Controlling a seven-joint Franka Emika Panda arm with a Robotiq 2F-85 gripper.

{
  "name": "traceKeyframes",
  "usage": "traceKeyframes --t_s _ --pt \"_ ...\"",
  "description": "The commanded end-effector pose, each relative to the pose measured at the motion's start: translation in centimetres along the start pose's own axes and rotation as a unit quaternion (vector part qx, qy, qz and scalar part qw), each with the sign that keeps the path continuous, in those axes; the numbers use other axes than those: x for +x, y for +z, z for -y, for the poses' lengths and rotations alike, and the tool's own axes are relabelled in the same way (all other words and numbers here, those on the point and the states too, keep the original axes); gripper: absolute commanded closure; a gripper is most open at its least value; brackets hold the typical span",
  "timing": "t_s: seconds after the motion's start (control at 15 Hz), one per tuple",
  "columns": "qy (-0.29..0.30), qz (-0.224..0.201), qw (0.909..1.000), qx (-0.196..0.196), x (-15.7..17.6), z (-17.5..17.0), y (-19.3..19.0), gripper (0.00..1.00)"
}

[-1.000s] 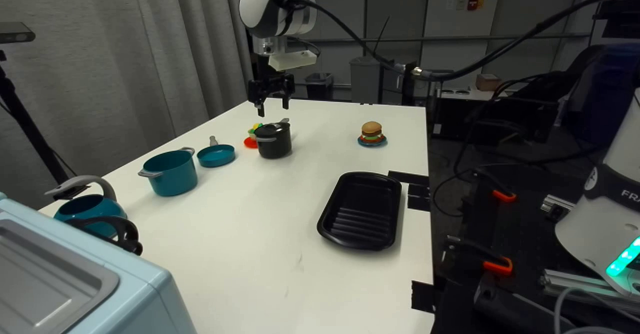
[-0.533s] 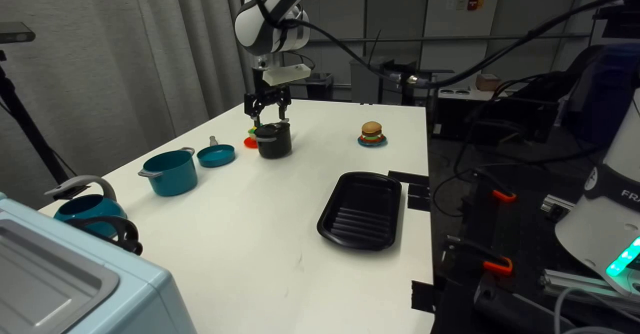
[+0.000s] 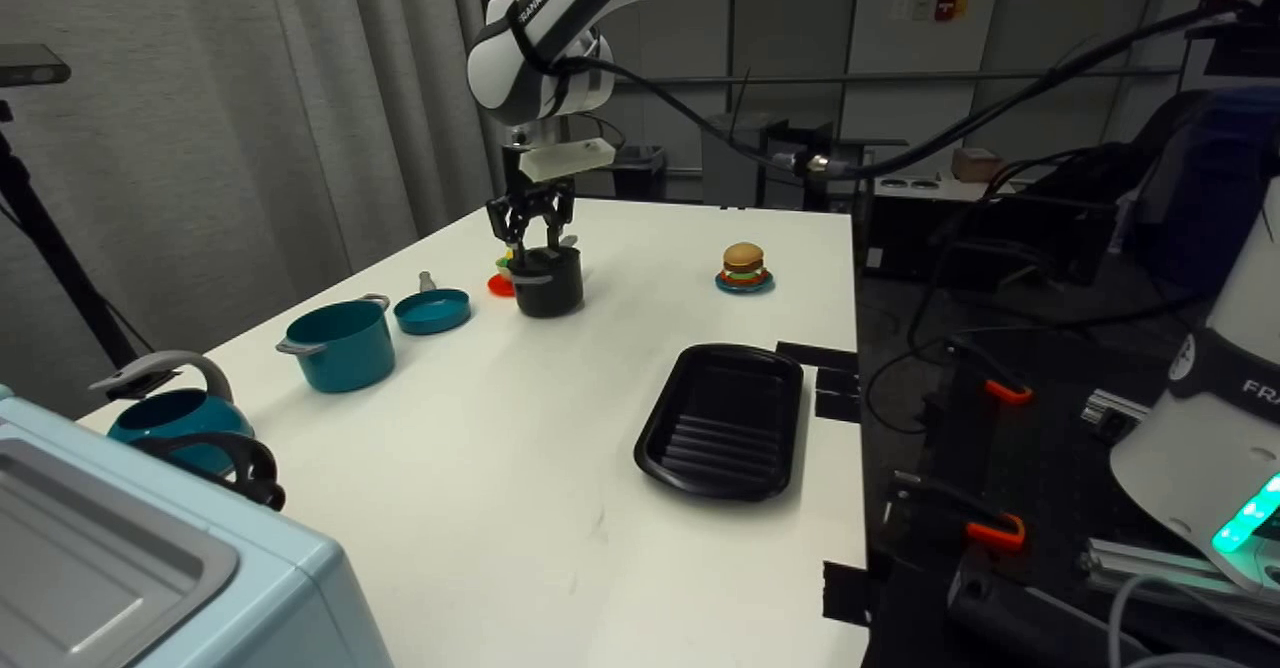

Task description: Take the lid off the black pot and put it on the table

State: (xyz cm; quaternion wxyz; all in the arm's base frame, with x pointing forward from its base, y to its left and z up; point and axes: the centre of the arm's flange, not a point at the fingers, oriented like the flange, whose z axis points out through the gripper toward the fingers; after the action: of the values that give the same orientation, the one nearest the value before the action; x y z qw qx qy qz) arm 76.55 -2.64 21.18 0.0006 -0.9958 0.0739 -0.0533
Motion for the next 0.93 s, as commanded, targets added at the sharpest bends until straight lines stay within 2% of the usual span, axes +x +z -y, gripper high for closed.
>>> traceKeyframes --t_s 0.0,0.2,0.33,0.47,0.87 --pt "0.009 -0.010 0.9999 -0.008 2.0 -0.4 0.1 0.66" --pt "0.014 -0.014 0.9997 -0.010 2.3 -1.1 -0.4 0.89" --pt "0.016 -0.018 0.9997 -0.010 2.2 -1.5 -0.8 1.00" --pt "0.018 -0.023 0.9995 -0.008 2.0 -2.0 -1.7 0.96" --pt "0.011 -0.052 0.9986 -0.002 1.7 -1.2 -5.3 0.96"
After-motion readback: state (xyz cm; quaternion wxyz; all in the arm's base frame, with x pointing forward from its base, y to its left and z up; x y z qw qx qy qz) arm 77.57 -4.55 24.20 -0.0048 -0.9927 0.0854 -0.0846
